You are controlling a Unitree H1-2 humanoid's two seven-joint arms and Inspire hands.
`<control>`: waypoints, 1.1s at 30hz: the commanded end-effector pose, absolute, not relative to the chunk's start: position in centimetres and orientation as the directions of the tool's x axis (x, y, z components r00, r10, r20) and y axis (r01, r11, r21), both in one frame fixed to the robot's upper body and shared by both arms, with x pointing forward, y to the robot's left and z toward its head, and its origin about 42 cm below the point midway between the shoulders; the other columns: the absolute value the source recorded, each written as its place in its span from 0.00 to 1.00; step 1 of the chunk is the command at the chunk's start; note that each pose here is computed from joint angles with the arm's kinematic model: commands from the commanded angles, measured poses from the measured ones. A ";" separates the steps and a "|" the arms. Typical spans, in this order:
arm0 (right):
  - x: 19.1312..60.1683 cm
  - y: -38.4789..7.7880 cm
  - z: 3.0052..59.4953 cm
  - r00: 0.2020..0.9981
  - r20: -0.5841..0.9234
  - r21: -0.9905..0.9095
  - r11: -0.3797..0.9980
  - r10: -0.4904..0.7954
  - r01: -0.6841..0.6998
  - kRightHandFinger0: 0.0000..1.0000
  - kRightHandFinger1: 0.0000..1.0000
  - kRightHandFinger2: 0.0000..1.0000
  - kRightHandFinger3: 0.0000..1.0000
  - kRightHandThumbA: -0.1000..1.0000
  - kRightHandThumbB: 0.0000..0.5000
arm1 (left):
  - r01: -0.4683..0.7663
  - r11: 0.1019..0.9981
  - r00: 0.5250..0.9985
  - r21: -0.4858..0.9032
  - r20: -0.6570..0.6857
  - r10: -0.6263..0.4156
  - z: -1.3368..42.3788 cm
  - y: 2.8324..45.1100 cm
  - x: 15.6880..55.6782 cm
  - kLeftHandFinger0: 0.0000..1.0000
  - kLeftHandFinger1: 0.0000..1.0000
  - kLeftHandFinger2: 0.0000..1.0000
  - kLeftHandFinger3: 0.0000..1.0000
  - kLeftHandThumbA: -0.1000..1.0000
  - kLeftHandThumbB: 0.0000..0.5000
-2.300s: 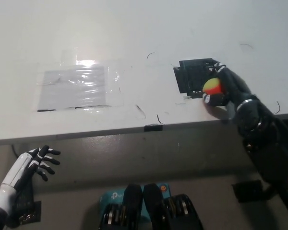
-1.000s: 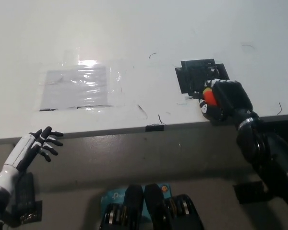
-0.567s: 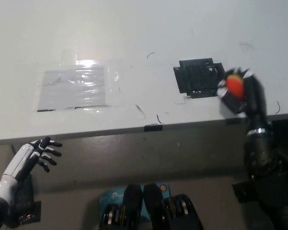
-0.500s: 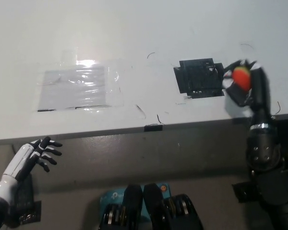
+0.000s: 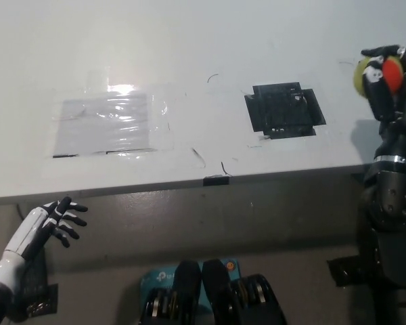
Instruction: The robot uses right hand to squeeze a small tennis ball placed on the black area of the table
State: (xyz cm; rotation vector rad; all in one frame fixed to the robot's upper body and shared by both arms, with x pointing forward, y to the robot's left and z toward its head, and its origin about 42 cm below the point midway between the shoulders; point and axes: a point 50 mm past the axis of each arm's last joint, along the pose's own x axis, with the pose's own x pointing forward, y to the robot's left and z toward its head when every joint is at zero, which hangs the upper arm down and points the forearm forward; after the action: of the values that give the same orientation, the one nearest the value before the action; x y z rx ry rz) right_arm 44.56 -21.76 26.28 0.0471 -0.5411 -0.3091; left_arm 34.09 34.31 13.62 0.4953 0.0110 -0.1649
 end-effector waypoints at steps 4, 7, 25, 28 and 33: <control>43.7 -20.9 29.8 0.775 0.566 0.269 0.952 -0.281 0.149 0.00 0.00 0.26 0.26 0.00 0.41 | 0.136 0.849 0.986 0.510 0.016 -0.168 16.4 34.6 34.2 0.38 0.44 0.53 0.61 1.00 0.14; 43.3 -21.0 29.9 0.765 0.576 0.283 0.948 -0.287 0.143 0.00 0.00 0.28 0.27 0.00 0.37 | 0.133 0.852 0.985 0.506 0.023 -0.168 16.5 34.6 34.3 0.37 0.43 0.53 0.63 1.00 0.11; 45.5 -20.7 29.0 0.835 0.548 -0.188 0.966 -0.048 0.179 0.00 0.00 0.34 0.43 0.00 0.24 | 0.138 0.851 0.984 0.507 0.028 -0.177 16.9 34.7 34.8 0.43 0.47 0.55 0.65 1.00 0.12; 46.9 -20.5 29.0 0.856 0.505 -0.487 0.856 0.115 0.172 0.00 0.10 0.48 0.51 0.00 0.36 | 0.138 0.841 0.984 0.523 0.025 -0.177 17.0 34.7 34.6 0.42 0.47 0.56 0.65 1.00 0.14; 48.7 -19.9 27.5 0.879 0.426 -0.703 0.690 0.214 0.172 0.00 0.16 0.53 0.41 0.00 0.32 | 0.147 0.837 0.983 0.527 0.016 -0.182 16.5 34.8 34.5 0.41 0.46 0.55 0.65 1.00 0.13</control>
State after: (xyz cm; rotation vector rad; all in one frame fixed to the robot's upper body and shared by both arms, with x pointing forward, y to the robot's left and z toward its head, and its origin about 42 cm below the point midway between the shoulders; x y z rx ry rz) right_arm 45.52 -21.43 23.93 -0.3080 -0.4403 -0.0874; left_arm 34.11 33.77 14.72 0.5007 -0.0114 -0.1802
